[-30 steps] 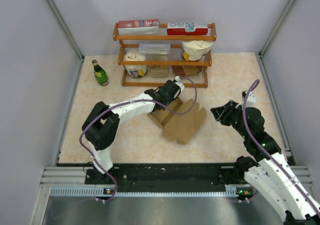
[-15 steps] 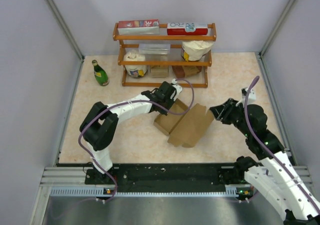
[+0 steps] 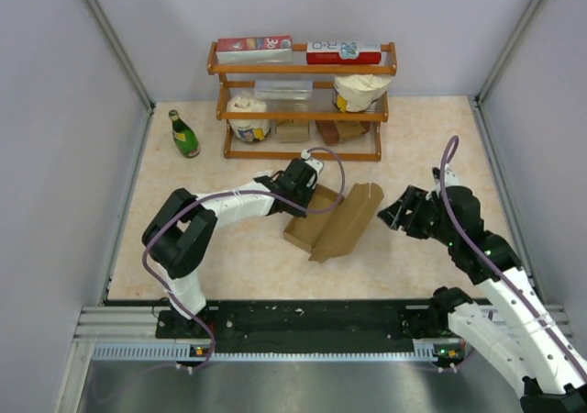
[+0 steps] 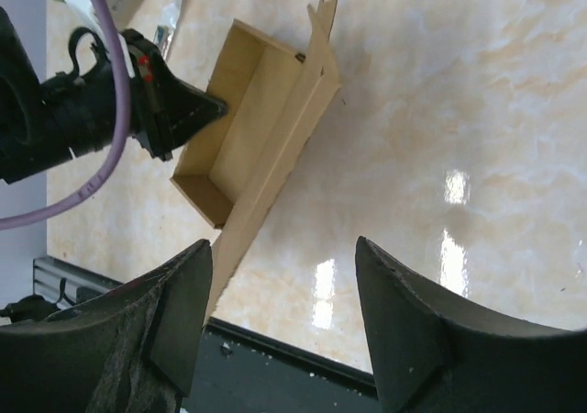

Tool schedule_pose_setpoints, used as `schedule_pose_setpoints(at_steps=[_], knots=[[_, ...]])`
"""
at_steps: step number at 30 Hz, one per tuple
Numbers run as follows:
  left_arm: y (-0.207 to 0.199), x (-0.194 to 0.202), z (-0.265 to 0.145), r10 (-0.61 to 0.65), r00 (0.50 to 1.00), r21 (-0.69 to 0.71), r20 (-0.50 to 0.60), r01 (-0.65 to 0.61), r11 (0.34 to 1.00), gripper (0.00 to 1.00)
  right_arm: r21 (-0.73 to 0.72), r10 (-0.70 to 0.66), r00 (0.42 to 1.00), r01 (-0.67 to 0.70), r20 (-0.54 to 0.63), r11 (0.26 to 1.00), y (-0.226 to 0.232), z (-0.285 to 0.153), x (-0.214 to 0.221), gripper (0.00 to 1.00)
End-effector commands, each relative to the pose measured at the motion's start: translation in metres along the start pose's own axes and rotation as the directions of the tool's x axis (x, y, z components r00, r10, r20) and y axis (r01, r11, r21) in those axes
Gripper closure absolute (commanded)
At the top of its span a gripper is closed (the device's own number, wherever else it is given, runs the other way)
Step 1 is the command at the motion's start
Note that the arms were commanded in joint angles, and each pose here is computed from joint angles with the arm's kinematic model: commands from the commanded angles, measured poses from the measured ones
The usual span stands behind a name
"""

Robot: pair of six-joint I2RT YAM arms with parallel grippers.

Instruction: Fold the paper box

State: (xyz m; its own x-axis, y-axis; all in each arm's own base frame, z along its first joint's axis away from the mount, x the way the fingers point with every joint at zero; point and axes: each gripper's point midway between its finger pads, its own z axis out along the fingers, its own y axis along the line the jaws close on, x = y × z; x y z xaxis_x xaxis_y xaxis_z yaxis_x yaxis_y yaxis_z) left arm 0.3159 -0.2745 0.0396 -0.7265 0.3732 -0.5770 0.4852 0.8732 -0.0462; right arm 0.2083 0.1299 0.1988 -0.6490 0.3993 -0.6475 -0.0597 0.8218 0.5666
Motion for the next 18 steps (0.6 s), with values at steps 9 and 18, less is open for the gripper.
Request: schedule_pose_setpoints(at_steps=[9,18], knots=[[-0.005,0.003,-0.003,-0.110,0.994,0.026,0.026,0.109,0.994,0.98,-0.046,0.110,0.991,-0.113,-0.074,0.993,0.006,0.008,0.018,0.36],[-0.007,0.006,-0.005,-0.115,0.993,0.044,0.031,0.114,0.993,0.94,-0.058,0.133,0.986,-0.139,-0.096,0.989,0.008,0.035,0.020,0.43]])
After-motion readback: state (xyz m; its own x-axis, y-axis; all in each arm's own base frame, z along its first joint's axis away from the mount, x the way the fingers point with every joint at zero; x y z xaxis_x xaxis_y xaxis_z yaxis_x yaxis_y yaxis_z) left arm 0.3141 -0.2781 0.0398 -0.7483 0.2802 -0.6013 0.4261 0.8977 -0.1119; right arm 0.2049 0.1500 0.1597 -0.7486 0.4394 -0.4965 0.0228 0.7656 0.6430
